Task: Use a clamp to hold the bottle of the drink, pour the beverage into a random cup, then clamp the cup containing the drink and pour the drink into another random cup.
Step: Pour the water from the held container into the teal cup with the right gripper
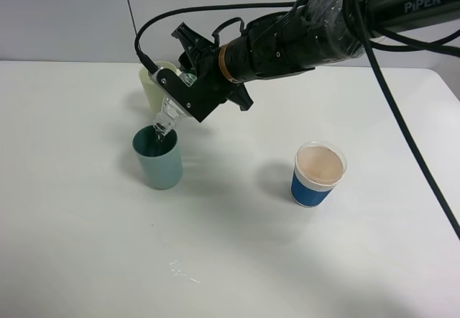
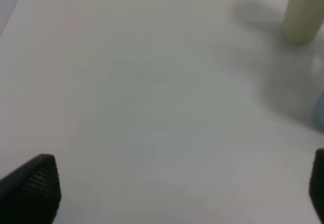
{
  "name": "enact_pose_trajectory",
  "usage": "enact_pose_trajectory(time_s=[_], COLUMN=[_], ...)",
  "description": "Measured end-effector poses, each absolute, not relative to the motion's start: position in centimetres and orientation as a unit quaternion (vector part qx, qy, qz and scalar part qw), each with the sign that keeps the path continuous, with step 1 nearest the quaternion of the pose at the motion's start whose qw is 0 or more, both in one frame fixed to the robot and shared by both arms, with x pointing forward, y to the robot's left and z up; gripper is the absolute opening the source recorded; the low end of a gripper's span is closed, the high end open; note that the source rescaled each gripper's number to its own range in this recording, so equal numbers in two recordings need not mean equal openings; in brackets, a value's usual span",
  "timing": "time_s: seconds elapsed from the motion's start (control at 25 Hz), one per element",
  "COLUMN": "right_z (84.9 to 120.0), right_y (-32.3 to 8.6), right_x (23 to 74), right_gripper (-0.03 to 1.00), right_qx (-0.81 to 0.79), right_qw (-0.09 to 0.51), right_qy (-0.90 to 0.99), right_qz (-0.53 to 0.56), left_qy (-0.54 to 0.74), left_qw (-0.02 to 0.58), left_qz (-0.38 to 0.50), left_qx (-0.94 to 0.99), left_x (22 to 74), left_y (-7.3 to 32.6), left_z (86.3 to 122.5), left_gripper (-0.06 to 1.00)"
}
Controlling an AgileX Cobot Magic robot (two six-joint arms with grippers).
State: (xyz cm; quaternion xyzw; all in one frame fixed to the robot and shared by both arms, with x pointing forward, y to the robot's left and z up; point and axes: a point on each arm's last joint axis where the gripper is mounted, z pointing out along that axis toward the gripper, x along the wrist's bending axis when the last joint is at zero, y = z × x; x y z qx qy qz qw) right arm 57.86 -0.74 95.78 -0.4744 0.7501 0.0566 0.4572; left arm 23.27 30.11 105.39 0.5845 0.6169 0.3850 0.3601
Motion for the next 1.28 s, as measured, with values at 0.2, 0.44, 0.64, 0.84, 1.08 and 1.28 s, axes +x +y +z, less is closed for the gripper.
enact_pose_trajectory(time_s=[0.2,0.44,0.64,0.84,1.08,1.28], right_z=[95.78,95.78,95.78,95.78,95.78,95.78], right_y=[-0.74,-0.74,-0.74,-0.74,-0.74,-0.74], right_x=[57.86,57.86,57.86,57.86,57.86,57.86], right_gripper=[0.01,0.01,0.01,0.01,0.01,0.01], right_qx=[-0.478,-0.479,-0.481,-0.488,-0.494,-0.494], right_qw=[0.458,0.458,0.458,0.458,0.459,0.459], right_qy=[0.748,0.747,0.746,0.741,0.737,0.737], right_qz=[0.054,0.054,0.053,0.048,0.044,0.044], left_qy=[0.617,0.617,0.617,0.617,0.617,0.617], left_qw=[0.36,0.36,0.36,0.36,0.36,0.36], left_qz=[0.385,0.385,0.385,0.385,0.385,0.385], left_qx=[0.584,0.584,0.584,0.584,0.584,0.584], left_x=[23.27,23.27,23.27,23.27,23.27,23.27], left_y=[30.11,30.11,30.11,30.11,30.11,30.11], left_z=[105.39,105.39,105.39,105.39,105.39,105.39], left_gripper=[1.0,1.0,1.0,1.0,1.0,1.0])
